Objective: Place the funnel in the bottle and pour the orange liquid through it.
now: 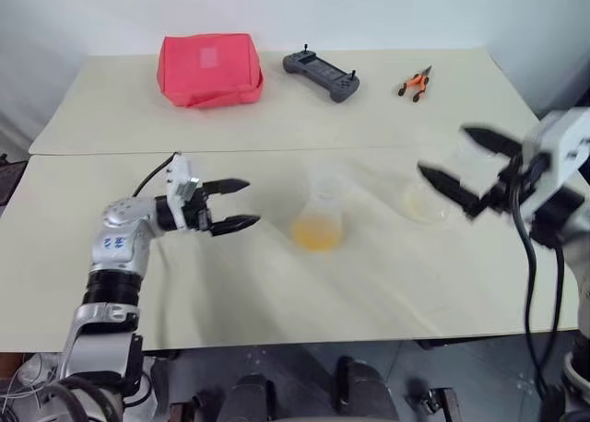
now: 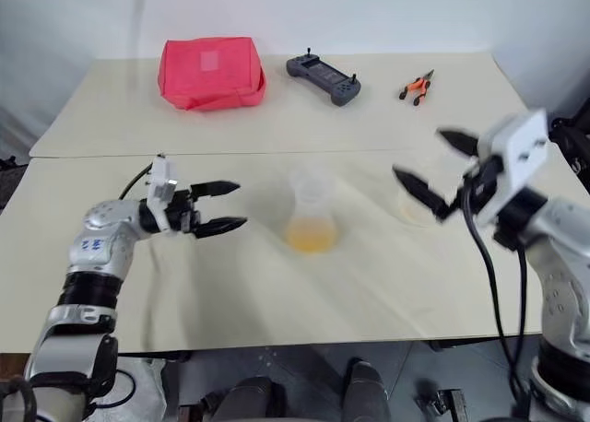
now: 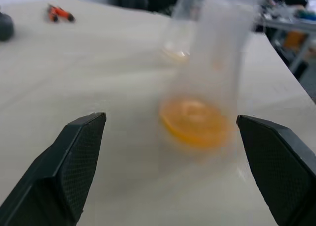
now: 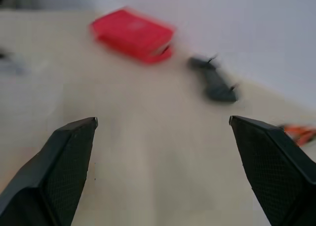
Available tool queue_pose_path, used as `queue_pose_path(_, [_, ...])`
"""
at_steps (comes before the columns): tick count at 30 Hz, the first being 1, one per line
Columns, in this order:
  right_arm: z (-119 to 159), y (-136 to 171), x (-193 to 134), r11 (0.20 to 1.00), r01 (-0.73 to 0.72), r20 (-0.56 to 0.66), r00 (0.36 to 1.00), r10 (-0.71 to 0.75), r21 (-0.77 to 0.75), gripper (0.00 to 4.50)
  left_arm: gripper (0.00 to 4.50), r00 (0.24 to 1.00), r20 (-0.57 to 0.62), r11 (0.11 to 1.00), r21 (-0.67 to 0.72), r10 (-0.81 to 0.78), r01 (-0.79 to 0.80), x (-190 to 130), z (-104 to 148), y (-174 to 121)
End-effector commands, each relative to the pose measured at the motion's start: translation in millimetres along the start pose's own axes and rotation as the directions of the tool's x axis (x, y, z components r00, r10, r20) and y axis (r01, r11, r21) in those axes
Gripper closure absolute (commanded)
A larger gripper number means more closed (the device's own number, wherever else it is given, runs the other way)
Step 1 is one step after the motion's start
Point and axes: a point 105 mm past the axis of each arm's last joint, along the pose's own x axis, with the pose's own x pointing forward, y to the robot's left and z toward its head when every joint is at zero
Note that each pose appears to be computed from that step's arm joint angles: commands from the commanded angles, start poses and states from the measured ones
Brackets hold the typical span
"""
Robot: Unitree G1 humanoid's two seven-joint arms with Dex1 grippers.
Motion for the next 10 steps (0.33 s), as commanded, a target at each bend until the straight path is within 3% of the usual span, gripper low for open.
queue_pose_path(1, [-7,27,-27,0.988,-0.144,-0.025,0.989,0.143,-0.047,0.03,0.00,0.999,-0.016,0.999,0.008,-0.039,0.039,-20,-1,-9])
queue_pose_path(6, [-53,24,-55,0.993,-0.115,-0.119,0.986,0.118,0.026,0.03,0.00,0.999,-0.044,0.999,-0.043,0.012,-0.013,-42,-13,-19])
queue_pose_path(10, [-66,25,-56,0.992,-0.127,-0.143,0.981,0.129,0.020,0.03,0.00,0.999,0.001,0.999,-0.031,0.041,-0.041,-42,-11,-26])
